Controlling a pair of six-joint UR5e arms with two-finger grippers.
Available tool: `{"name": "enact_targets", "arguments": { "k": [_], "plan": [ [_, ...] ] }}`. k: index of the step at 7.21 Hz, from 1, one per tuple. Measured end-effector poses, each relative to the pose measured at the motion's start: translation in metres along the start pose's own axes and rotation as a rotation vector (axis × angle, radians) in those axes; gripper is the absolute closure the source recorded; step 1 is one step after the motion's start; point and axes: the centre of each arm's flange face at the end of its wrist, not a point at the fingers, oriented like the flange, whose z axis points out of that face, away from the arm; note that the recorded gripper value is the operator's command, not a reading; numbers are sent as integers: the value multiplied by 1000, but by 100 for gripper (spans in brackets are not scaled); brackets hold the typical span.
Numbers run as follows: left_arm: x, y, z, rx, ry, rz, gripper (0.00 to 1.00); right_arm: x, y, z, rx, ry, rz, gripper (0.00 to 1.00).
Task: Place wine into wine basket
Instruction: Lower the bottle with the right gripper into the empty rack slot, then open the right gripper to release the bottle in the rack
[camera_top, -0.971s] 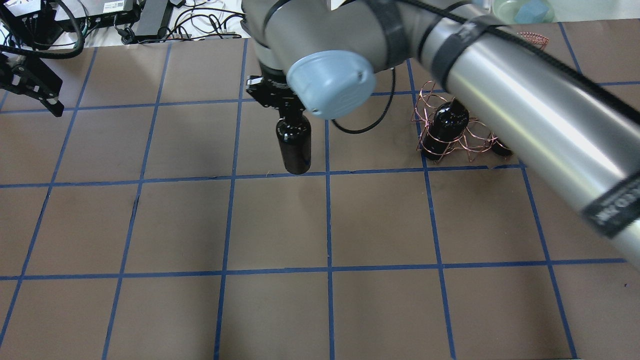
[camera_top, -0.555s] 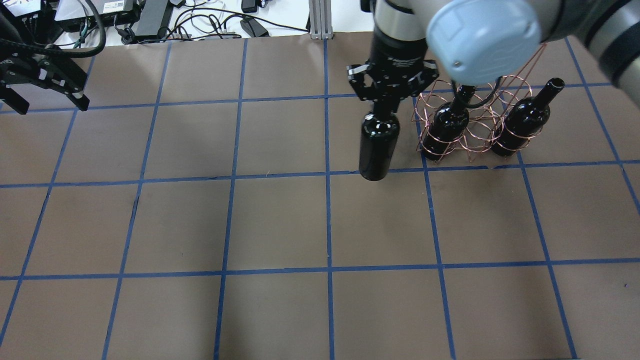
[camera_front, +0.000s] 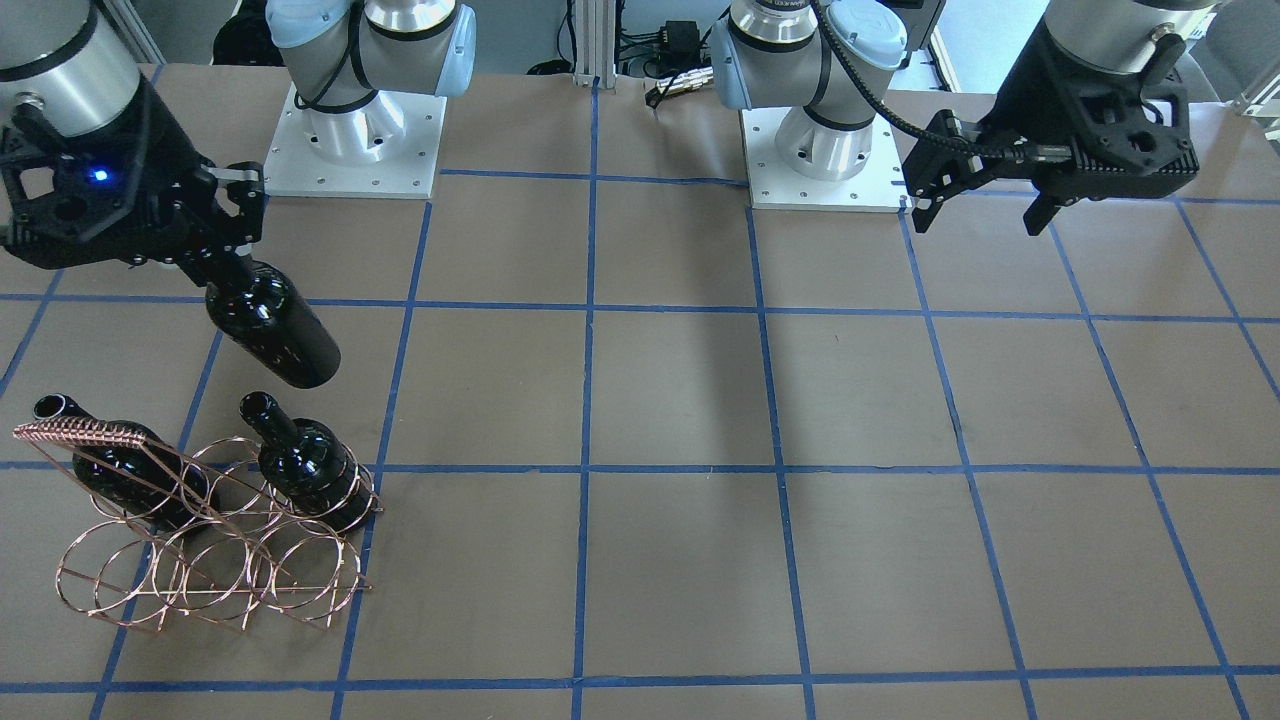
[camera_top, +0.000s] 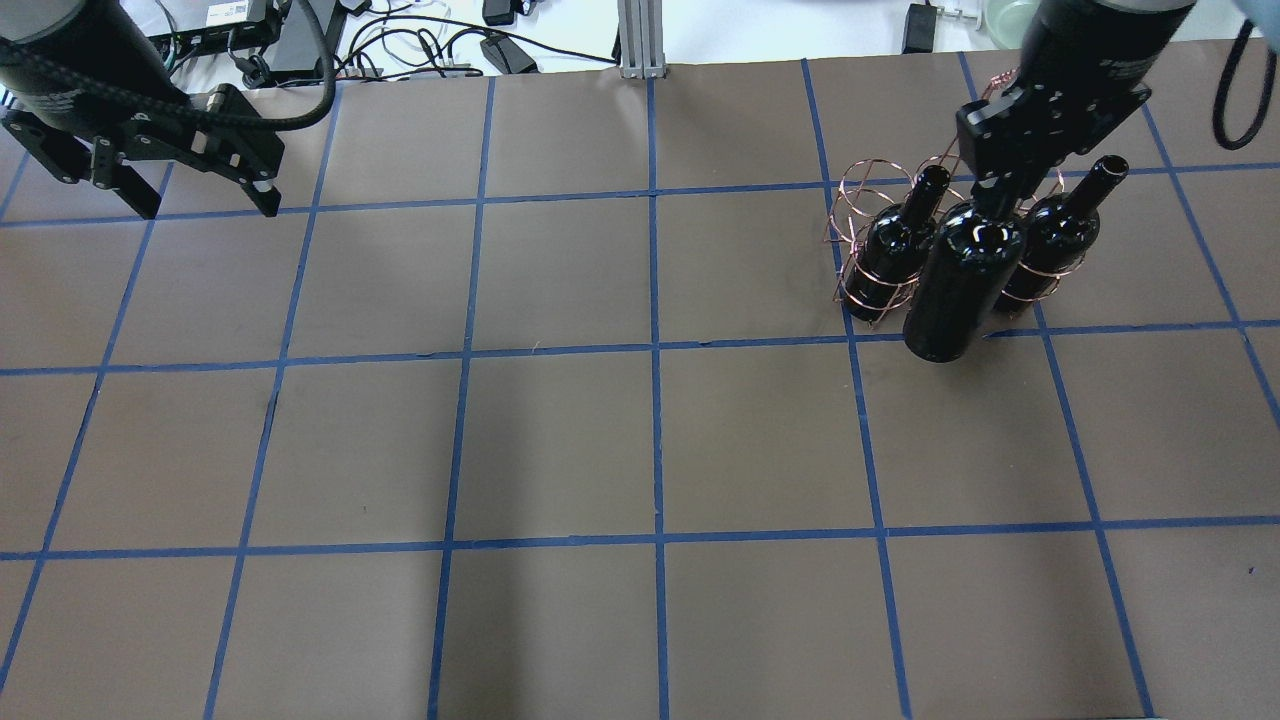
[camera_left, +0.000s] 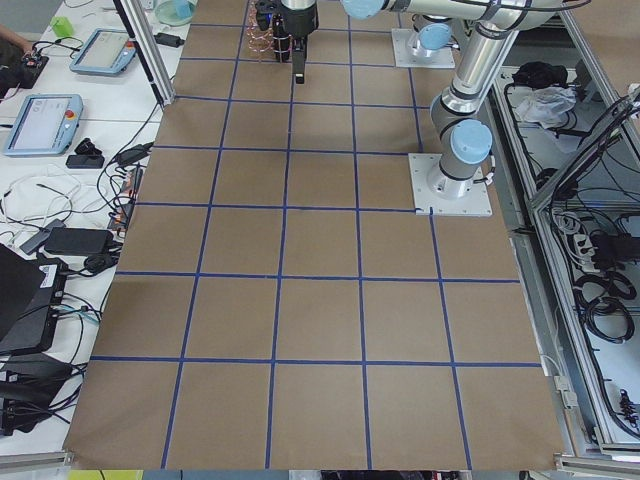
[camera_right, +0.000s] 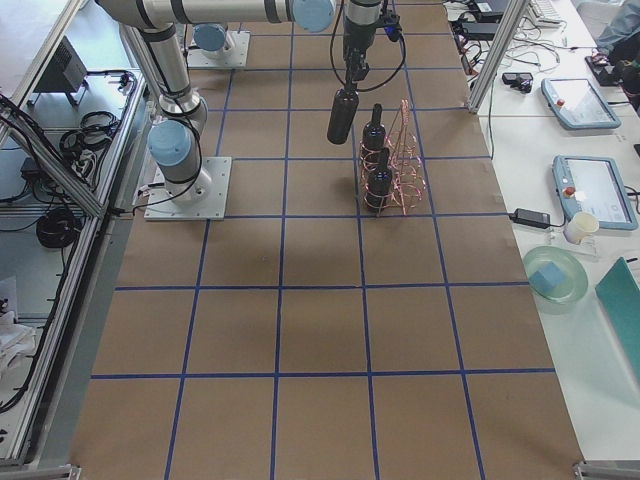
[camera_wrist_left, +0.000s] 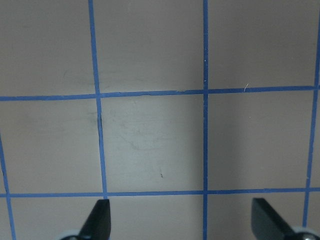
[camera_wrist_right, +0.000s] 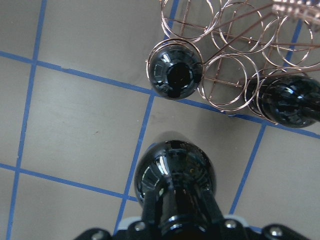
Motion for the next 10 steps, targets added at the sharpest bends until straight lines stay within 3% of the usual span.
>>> {"name": "enact_targets", "arguments": {
  "k": [3,6,10],
  "plan": [
    [40,3,3,21,0,-19,0,41,-23,-15,34,18,-19,79],
    [47,5,9,32,13,-34,0,60,-55,4,65,30,-65,79],
    [50,16,0,49,31,-27,0,73,-68,17,99,30,-94,80]
  ]
}}
